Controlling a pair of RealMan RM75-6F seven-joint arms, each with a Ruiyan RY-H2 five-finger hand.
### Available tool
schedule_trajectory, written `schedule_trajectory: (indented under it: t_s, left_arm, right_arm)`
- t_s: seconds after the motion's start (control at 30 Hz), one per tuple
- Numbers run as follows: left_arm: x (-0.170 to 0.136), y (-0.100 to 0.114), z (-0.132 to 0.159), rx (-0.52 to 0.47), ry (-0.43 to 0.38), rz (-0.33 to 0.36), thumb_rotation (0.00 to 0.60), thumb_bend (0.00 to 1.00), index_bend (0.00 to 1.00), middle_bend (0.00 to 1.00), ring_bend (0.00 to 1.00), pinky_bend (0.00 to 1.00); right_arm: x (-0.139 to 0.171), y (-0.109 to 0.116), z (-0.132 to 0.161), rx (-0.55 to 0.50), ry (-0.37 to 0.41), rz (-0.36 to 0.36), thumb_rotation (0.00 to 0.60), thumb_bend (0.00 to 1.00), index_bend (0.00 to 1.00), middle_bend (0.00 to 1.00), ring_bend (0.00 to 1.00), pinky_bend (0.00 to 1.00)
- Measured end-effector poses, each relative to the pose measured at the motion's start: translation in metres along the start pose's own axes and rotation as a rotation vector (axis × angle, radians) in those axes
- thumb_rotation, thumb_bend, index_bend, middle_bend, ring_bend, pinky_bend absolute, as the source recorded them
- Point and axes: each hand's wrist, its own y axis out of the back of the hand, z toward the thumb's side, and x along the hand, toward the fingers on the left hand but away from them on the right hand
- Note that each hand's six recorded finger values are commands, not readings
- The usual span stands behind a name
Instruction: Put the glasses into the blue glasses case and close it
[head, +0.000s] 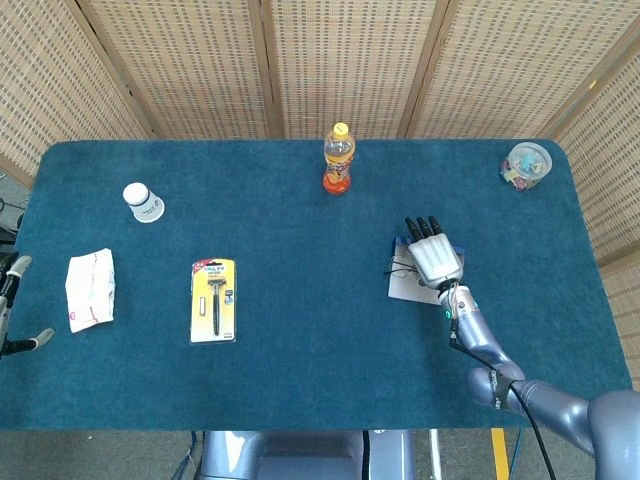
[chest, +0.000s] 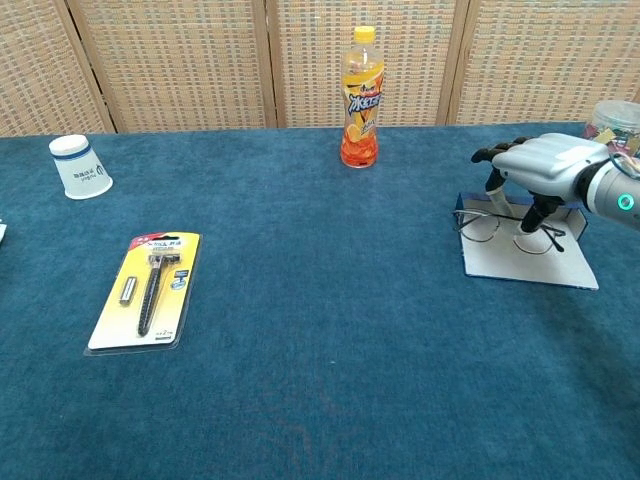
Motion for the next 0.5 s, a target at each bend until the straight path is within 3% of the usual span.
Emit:
schedule_trajectory:
  t_s: [0.13, 0.2, 0.27, 0.33, 0.5]
  left_arm:
    - [0.0005, -0.0009, 0.0000, 0.001, 0.003, -0.004, 0.600, 0.00, 0.00, 0.00, 0.00, 0.00]
    - [0.0006, -0.0013, 0.0000, -0.001, 0.003, -0.008, 0.600, 0.00, 0.00, 0.00, 0.00, 0.00]
    - [0.0010, -0.0013, -0.0004, -0.004, 0.003, -0.011, 0.600, 0.00, 0.00, 0.00, 0.00, 0.00]
    - [0.0014, -0.0009, -0.0005, -0.004, 0.003, -0.011, 0.600, 0.00, 0.00, 0.00, 0.00, 0.00]
    - [0.0009, -0.0011, -0.0001, -0.002, 0.001, -0.012, 0.600, 0.00, 0.00, 0.00, 0.00, 0.00]
  right_arm:
    - [-0.0033, -0.0020, -0.0019, 0.004, -0.020, 0.010, 0.600, 0.52, 0.60, 0.05, 0.00, 0.06]
    - [-0.0046, -0.0024, -0.0034, 0.007, -0.034, 0.011, 0.600, 0.51, 0.50, 0.03, 0.00, 0.06]
    - [-0.0054, -0.0028, -0.0055, 0.005, -0.051, 0.013, 0.600, 0.46, 0.30, 0.00, 0.00, 0.06]
    - [-0.0056, -0.0021, -0.0074, -0.003, -0.070, 0.014, 0.600, 0.40, 0.18, 0.00, 0.00, 0.06]
    - [-0.0043, 0.0060, -0.0087, -0.008, -0.091, -0.018, 0.600, 0.28, 0.07, 0.00, 0.00, 0.06]
